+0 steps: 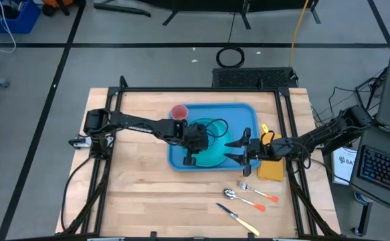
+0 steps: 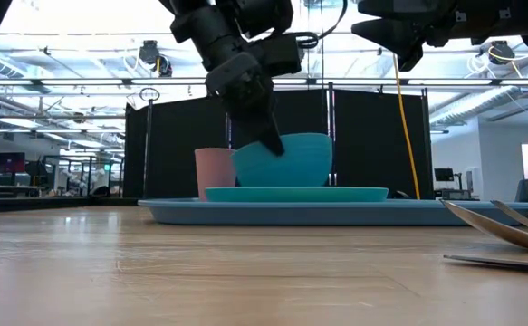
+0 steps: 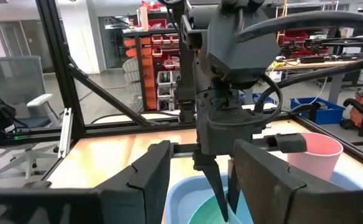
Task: Set up tray
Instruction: Put the blue bowl on top of the green plate on the blue serving tray, then put the yellow napkin on the blue serving tray to the right of the blue plate
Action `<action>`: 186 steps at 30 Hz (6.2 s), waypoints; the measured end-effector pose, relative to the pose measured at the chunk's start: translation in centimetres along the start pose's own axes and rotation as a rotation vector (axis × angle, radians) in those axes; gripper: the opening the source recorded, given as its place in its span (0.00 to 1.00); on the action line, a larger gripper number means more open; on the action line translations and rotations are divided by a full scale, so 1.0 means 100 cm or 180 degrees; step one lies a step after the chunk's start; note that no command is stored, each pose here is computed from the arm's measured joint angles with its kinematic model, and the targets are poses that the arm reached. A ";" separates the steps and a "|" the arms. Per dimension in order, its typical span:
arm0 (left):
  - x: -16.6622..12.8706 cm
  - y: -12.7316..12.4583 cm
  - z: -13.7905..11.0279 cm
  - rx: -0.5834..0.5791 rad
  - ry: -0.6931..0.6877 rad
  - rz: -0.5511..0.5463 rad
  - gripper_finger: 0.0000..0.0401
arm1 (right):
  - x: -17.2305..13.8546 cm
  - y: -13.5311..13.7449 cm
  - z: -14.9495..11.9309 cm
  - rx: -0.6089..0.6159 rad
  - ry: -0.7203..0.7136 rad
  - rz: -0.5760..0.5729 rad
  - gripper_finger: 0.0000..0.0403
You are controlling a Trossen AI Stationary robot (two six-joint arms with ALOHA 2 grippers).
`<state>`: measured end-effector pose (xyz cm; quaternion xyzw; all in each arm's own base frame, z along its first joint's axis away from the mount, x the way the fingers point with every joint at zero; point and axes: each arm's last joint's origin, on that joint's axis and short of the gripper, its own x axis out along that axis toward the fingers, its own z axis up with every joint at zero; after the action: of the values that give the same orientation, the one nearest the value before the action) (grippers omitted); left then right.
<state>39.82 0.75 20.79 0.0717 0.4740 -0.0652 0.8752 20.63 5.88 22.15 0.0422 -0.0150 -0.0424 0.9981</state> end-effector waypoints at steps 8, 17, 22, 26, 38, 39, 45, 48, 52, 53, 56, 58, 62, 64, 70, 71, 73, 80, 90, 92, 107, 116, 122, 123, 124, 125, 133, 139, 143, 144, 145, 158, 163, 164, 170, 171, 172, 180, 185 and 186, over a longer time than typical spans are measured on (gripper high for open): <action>0.000 0.000 0.001 -0.0003 -0.0028 -0.0025 0.13 | 0.000 0.000 0.000 -0.0001 0.0005 0.0000 0.41; 0.000 0.000 -0.001 -0.0024 0.0014 -0.0039 0.15 | 0.000 0.000 0.000 -0.0001 0.0006 0.0000 0.41; -0.007 0.000 0.002 -0.0020 -0.0056 -0.0024 0.15 | 0.000 0.000 0.000 -0.0004 0.0013 -0.0001 0.41; -0.022 -0.001 0.005 -0.0031 -0.0142 -0.0005 0.15 | 0.000 0.000 0.000 -0.0006 0.0013 -0.0001 0.41; -0.090 -0.042 0.001 -0.0001 -0.0485 -0.0033 0.16 | -0.001 0.001 -0.001 0.0074 0.0019 -0.0182 0.41; -0.090 -0.049 -0.004 0.0030 -0.0535 -0.0043 0.16 | -0.002 0.003 -0.002 0.0010 0.0040 -0.0195 0.41; -0.090 -0.091 -0.041 0.0087 -0.1222 -0.0272 0.16 | -0.008 0.012 -0.009 -0.0523 0.0239 -0.0307 0.41; -0.093 -0.111 -0.058 0.0125 -0.1615 -0.0367 0.16 | -0.008 0.018 -0.007 -0.0635 0.0333 -0.0238 0.41; -0.100 -0.133 -0.071 0.0135 -0.2060 -0.0500 0.16 | -0.003 0.030 0.009 -0.0724 0.0616 -0.0452 0.41; -0.102 -0.138 -0.072 0.0152 -0.2162 -0.0557 0.16 | -0.003 0.033 0.012 -0.0758 0.0748 -0.0503 0.41; -0.104 -0.150 -0.076 0.0182 -0.2334 -0.0707 0.16 | -0.007 0.041 0.017 -0.0857 0.1144 -0.0663 0.41; -0.105 -0.158 -0.077 0.0232 -0.2375 -0.0783 0.16 | -0.009 0.046 0.022 -0.0827 0.1315 -0.0693 0.41; -0.110 -0.168 -0.077 0.0305 -0.2478 -0.0885 0.16 | -0.014 0.051 0.021 -0.0792 0.1788 -0.0736 0.41; -0.112 -0.174 -0.077 0.0359 -0.2528 -0.0940 0.16 | -0.016 0.052 0.019 -0.0707 0.2061 -0.0753 0.41; -0.116 -0.186 -0.081 0.0475 -0.2538 -0.1041 0.16 | -0.028 0.044 -0.001 -0.0229 0.3071 -0.0974 0.41; -0.116 -0.187 -0.081 0.0483 -0.2542 -0.1042 0.16 | -0.031 0.042 -0.004 -0.0137 0.3244 -0.1075 0.41; -0.116 -0.188 -0.081 0.0484 -0.2540 -0.1043 0.16 | -0.038 0.037 -0.010 0.0063 0.3633 -0.1330 0.41; -0.116 -0.187 -0.081 0.0468 -0.2534 -0.1001 0.16 | -0.047 0.033 -0.027 0.0451 0.4689 -0.1759 0.41; -0.117 -0.192 -0.083 0.0499 -0.2528 -0.1039 0.16 | -0.041 0.048 -0.058 0.0485 0.5437 -0.1717 0.41; -0.117 -0.192 -0.083 0.0499 -0.2524 -0.1038 0.16 | -0.040 0.050 -0.063 0.0432 0.5469 -0.1724 0.41; -0.117 -0.192 -0.083 0.0499 -0.2525 -0.1036 0.16 | -0.046 0.046 -0.088 0.0543 0.5380 -0.1685 0.41; -0.117 -0.192 -0.083 0.0498 -0.2524 -0.1035 0.16 | -0.058 0.033 -0.106 0.0497 0.5377 -0.1759 0.39; -0.117 -0.192 -0.083 0.0500 -0.2515 -0.1033 0.16 | -0.060 0.025 -0.114 0.0814 0.5419 -0.1888 0.19; -0.117 -0.192 -0.083 0.0501 -0.2510 -0.1033 0.16 | -0.061 0.024 -0.114 0.0825 0.5429 -0.1894 0.14; -0.117 -0.192 -0.083 0.0501 -0.2509 -0.1033 0.16 | -0.061 0.024 -0.114 0.0828 0.5428 -0.1901 0.08; -0.117 -0.192 -0.083 0.0501 -0.2508 -0.1033 0.16 | -0.061 0.023 -0.114 0.0824 0.5429 -0.1903 0.05; -0.117 -0.192 -0.083 0.0497 -0.2506 -0.1035 0.16 | -0.065 0.019 -0.106 0.0939 0.5347 -0.2174 0.01; -0.117 -0.192 -0.083 0.0494 -0.2502 -0.1034 0.16 | -0.065 0.019 -0.086 0.1195 0.5091 -0.2149 0.00; -0.117 -0.192 -0.083 0.0487 -0.2502 -0.1039 0.16 | -0.070 0.016 -0.073 0.1387 0.4917 -0.2194 0.00; -0.117 -0.192 -0.083 0.0486 -0.2502 -0.1039 0.16 | -0.072 0.014 -0.068 0.1420 0.4853 -0.2217 0.00; -0.117 -0.192 -0.083 0.0486 -0.2500 -0.1039 0.16 | -0.073 0.013 -0.065 0.1427 0.4774 -0.2262 0.00; -0.116 -0.192 -0.083 0.0486 -0.2494 -0.1038 0.16 | -0.082 0.001 -0.041 0.1625 0.3971 -0.2404 0.00; -0.116 -0.192 -0.083 0.0483 -0.2494 -0.1039 0.16 | -0.085 -0.001 -0.036 0.1793 0.3920 -0.2471 0.00; -0.116 -0.192 -0.083 0.0477 -0.2493 -0.1042 0.16 | -0.086 -0.001 -0.036 0.1790 0.3913 -0.2490 0.00; -0.116 -0.192 -0.084 0.0453 -0.2473 -0.1051 0.16 | -0.088 0.003 -0.038 0.1733 0.3904 -0.2515 0.00; -0.116 -0.192 -0.084 0.0452 -0.2473 -0.1052 0.16 | -0.089 0.004 -0.038 0.1717 0.3865 -0.2525 0.00; -0.116 -0.192 -0.084 0.0451 -0.2471 -0.1052 0.16 | -0.089 0.004 -0.038 0.1676 0.3820 -0.2529 0.00; -0.116 -0.192 -0.084 0.0458 -0.2474 -0.1049 0.16 | -0.090 0.004 -0.036 0.1497 0.3469 -0.2552 0.00; -0.116 -0.192 -0.084 0.0462 -0.2475 -0.1046 0.16 | -0.091 0.001 -0.034 0.1407 0.3360 -0.2676 0.00; -0.116 -0.192 -0.084 0.0462 -0.2474 -0.1047 0.16 | -0.091 0.001 -0.033 0.1380 0.3308 -0.2680 0.00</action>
<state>23.17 -15.95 24.79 0.0267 0.1082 -0.2592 0.9594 11.71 7.04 18.61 0.2572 0.4734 -0.3957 0.7438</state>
